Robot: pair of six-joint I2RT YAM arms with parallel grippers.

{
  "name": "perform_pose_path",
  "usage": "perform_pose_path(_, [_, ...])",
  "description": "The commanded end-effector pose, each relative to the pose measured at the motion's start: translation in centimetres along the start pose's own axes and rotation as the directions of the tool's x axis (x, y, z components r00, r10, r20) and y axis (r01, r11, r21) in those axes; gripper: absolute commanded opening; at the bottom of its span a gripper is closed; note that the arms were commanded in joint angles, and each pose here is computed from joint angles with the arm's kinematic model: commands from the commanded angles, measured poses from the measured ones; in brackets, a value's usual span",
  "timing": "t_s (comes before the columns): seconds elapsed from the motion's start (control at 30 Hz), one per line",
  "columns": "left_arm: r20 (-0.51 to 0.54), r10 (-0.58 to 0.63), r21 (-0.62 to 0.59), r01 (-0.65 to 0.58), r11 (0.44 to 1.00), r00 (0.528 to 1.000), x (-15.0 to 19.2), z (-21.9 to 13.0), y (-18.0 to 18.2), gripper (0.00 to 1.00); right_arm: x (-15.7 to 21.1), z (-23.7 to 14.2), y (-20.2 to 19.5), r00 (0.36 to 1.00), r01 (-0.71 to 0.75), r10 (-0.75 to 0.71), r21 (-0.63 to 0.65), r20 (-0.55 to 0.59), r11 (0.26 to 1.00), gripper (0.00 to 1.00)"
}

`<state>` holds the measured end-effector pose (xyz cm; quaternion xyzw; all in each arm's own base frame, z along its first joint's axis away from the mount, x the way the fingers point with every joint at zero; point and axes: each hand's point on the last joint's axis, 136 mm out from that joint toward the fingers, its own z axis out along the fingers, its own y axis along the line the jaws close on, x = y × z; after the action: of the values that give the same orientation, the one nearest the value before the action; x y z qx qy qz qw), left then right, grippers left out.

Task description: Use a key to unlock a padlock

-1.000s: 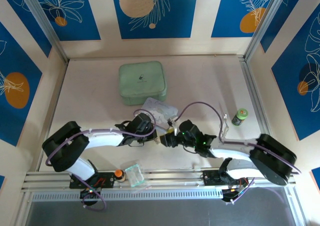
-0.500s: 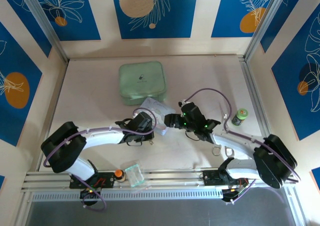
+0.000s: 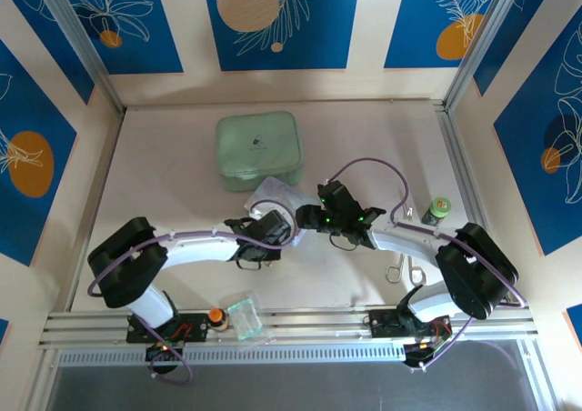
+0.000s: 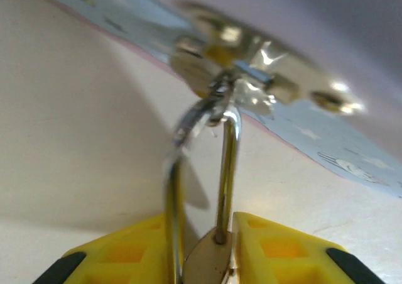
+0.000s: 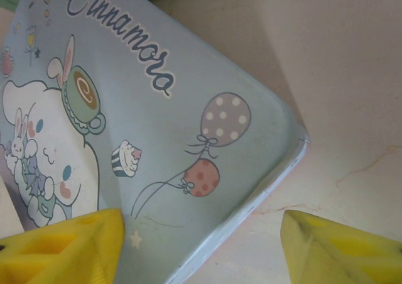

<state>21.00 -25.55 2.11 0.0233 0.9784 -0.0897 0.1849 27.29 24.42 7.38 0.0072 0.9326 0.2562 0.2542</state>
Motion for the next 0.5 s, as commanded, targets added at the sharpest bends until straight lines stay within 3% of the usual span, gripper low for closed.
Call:
perform_pose_path(0.0, [-0.043, 0.087, -0.157, -0.093, 0.983, 0.995, 1.3, -0.1, 2.5, 0.24, 2.3, 0.8, -2.7, 0.997, -0.008, 0.015, 0.089, -0.076, 0.996, 0.63])
perform_pose_path(0.33, [-0.027, 0.191, -0.358, -0.188, 0.915, 0.981, 0.8, -1.9, 6.2, 0.20, 1.9, 0.7, -3.6, 0.997, 0.002, 0.006, 0.104, -0.075, 0.995, 0.53])
perform_pose_path(0.47, [-0.045, 0.249, -0.382, -0.247, 0.890, 0.967, 1.1, -1.2, 5.5, 0.22, 1.9, 0.5, -3.3, 0.998, -0.006, 0.011, 0.082, -0.063, 0.997, 0.53])
